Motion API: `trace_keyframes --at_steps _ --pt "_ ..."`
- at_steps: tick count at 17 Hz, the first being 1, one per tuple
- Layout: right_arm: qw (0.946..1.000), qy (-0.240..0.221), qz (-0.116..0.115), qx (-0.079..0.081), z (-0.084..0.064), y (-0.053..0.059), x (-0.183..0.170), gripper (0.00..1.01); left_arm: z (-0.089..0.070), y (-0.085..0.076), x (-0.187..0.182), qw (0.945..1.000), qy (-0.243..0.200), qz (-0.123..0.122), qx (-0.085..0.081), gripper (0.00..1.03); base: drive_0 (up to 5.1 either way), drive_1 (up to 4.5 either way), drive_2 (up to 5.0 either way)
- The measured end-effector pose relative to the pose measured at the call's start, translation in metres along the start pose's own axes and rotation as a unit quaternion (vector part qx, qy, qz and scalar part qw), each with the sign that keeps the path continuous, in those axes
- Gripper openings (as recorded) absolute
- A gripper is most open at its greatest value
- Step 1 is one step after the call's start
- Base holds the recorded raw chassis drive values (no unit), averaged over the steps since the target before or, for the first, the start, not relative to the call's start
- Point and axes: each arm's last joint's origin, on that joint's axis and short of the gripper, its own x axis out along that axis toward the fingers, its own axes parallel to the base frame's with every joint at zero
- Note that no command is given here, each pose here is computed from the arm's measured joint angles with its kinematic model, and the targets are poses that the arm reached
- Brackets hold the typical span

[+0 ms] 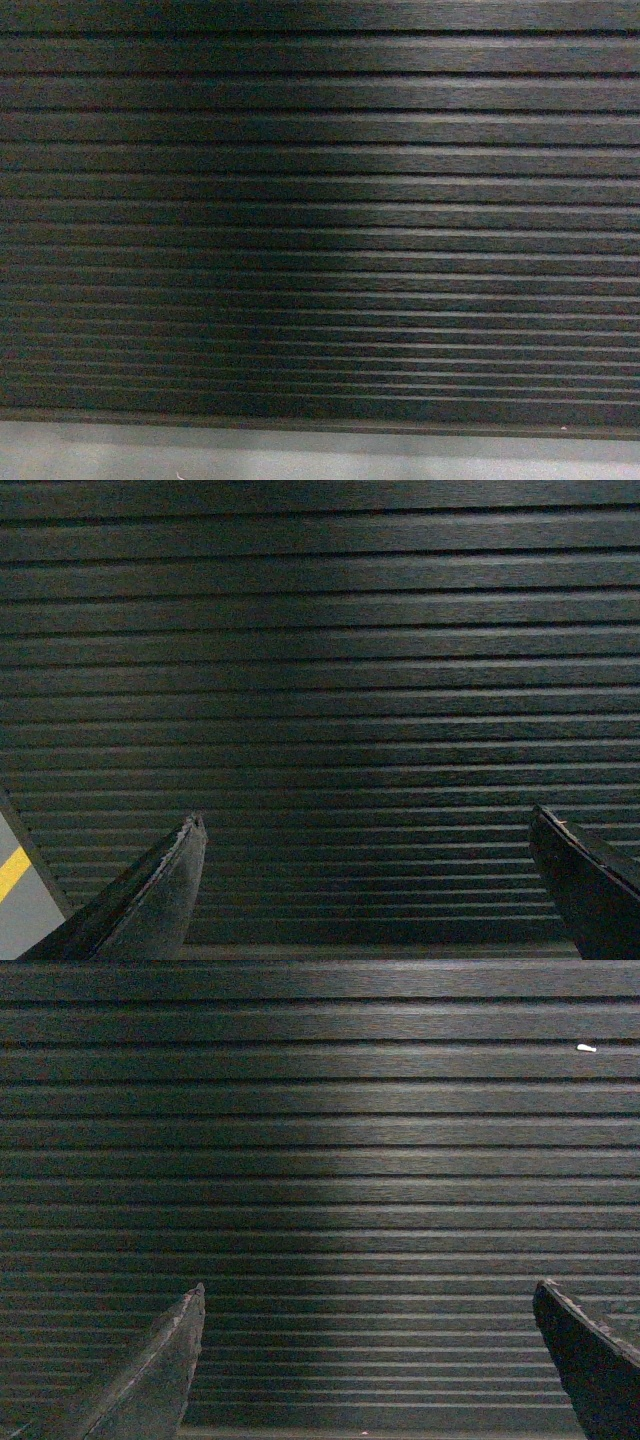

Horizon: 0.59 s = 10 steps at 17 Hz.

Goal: Place dark red mango on scale at checkout

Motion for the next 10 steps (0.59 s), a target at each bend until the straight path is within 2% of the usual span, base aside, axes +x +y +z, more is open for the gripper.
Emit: trace_keyframes --at_steps 10 --pt "1.0 0.0 0.0 0.0 0.0 0.0 0.0 0.98 0.0 0.0 0.0 1.0 0.0 0.0 0.0 0.98 0.0 0.0 0.0"
